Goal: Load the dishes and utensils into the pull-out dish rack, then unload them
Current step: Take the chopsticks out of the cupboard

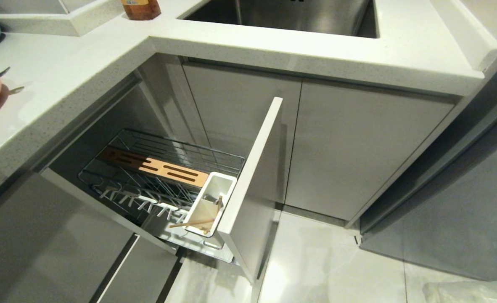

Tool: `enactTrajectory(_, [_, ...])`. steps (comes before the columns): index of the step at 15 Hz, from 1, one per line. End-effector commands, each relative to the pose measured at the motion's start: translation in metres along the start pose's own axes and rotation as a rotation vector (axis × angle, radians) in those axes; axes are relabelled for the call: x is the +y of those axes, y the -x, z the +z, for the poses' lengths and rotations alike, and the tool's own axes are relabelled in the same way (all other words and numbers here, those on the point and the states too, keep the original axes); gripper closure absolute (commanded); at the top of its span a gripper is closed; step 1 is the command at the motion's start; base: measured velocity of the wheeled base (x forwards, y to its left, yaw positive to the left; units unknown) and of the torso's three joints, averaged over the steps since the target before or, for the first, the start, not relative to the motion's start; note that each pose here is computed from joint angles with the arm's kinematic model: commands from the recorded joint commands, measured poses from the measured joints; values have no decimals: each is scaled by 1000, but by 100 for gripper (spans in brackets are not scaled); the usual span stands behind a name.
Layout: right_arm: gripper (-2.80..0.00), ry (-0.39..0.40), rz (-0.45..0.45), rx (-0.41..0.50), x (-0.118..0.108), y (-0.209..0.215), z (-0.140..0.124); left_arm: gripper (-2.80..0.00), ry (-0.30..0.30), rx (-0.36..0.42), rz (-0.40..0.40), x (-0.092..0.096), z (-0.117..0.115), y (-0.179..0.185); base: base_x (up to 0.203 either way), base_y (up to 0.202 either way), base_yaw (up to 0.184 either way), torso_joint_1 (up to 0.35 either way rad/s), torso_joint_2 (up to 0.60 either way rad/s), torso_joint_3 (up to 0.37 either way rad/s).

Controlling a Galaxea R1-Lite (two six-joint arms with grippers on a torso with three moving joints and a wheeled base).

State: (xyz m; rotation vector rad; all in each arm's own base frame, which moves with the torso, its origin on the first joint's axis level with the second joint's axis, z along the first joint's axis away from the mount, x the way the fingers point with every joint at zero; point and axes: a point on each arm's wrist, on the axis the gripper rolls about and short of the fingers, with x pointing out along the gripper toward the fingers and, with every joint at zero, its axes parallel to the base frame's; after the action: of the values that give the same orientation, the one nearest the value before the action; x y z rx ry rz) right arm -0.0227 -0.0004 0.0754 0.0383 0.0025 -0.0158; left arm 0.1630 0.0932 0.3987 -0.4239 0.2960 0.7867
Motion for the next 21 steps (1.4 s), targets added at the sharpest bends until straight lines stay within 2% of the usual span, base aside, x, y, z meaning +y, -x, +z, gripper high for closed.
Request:
enactTrajectory(1, [0,0,1,2,0,0,-1,-280,4,-6,0,1,0,4,0,0,0,0,0,0])
enactTrajectory(5, [0,-1,-1,2,0,0,-1,-280,12,-43,-14,5,2,20,0,0,0,0,0,0])
enactTrajectory(14, [0,0,2,2,0,0,-1,-275,43,-168,-60,22,-2,83,0,0,0,0,0,0])
enactTrajectory(15, [0,0,1,2,0,0,-1,0,43,-177,-66,25,-5,91,0,0,0,0,0,0])
enactTrajectory(21, [0,0,0,3,0,0,-1,0,46,-231,-107,45,-28,136,0,0,0,0,0,0])
